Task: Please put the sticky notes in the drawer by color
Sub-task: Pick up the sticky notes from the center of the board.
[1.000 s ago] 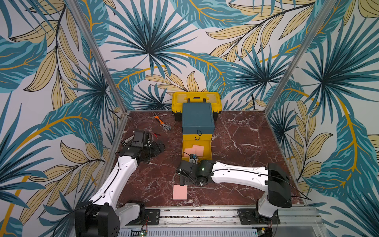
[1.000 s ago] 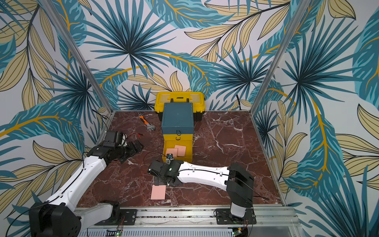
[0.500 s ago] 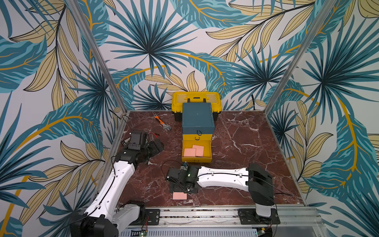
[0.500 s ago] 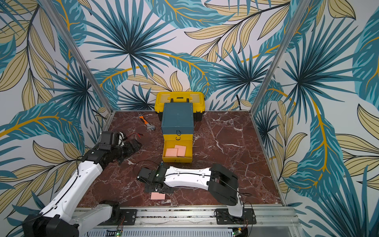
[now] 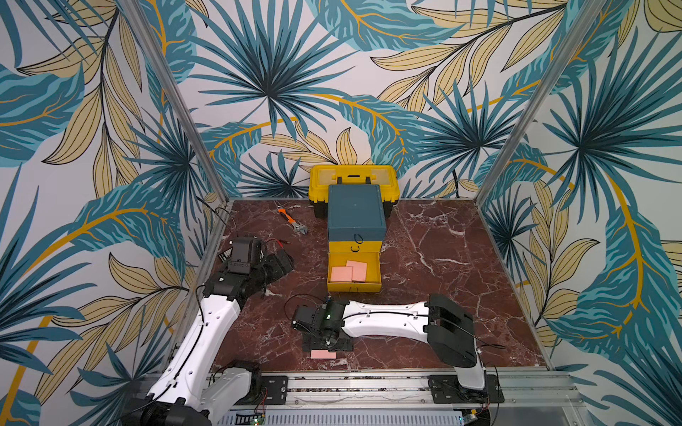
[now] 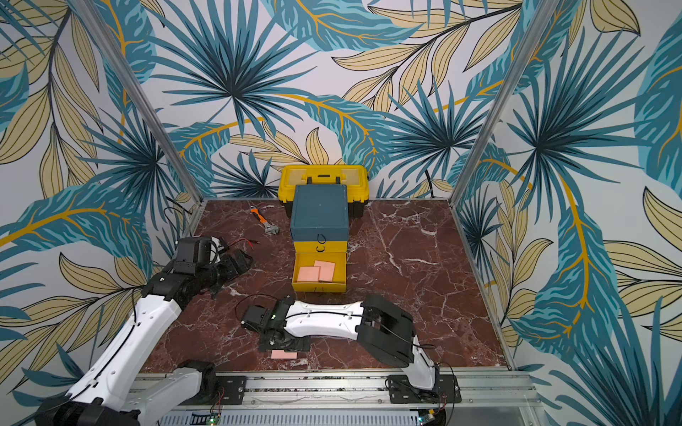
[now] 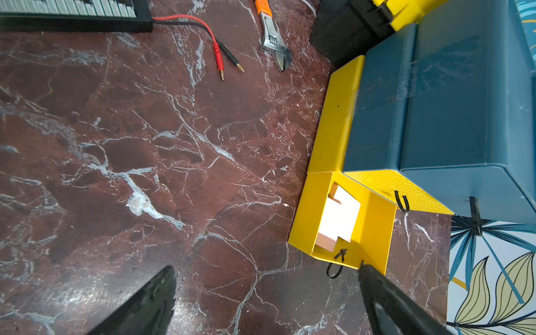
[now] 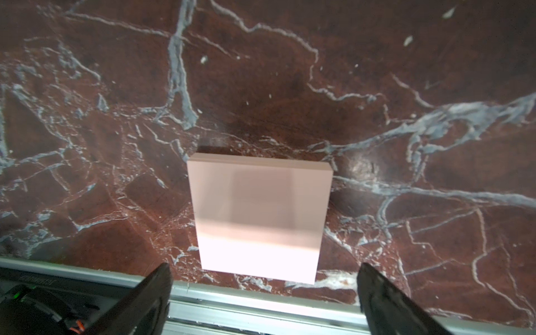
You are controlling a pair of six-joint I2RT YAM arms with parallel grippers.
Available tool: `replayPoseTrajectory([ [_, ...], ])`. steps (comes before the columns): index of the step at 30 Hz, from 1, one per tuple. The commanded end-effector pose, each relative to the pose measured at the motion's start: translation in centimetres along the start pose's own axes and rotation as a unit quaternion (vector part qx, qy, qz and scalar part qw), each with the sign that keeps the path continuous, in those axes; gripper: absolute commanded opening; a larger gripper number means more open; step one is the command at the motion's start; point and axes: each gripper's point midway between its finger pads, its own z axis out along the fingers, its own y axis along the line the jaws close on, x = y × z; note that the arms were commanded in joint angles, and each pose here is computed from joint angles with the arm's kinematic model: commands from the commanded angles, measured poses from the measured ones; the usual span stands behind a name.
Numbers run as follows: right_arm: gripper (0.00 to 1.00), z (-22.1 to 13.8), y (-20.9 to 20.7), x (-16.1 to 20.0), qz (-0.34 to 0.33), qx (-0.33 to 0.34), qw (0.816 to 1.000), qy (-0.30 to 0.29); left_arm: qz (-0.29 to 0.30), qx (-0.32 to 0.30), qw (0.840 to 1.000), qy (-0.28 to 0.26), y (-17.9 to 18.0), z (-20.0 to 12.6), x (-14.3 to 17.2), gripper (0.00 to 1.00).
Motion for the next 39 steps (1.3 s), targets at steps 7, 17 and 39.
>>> replayPoseTrajectory([
  [7, 0.99, 2.2, -1.2, 0.7, -0.002, 0.038, 0.999, 0.025, -0.001, -0.002, 1.000, -0.008, 0.5, 0.1, 0.0, 1.00],
  [17, 0.99, 3.0, -1.0, 0.6, -0.011, 0.049, 0.998, 0.031, -0.001, 0.002, 1.000, -0.006, 0.6, 0.6, 0.2, 1.00],
  [39, 0.90, 4.9, -0.5, 1.1, -0.017, 0.061, 0.996, 0.056, 0.003, 0.014, 1.000, -0.011, 0.4, 0.3, 0.1, 1.00],
])
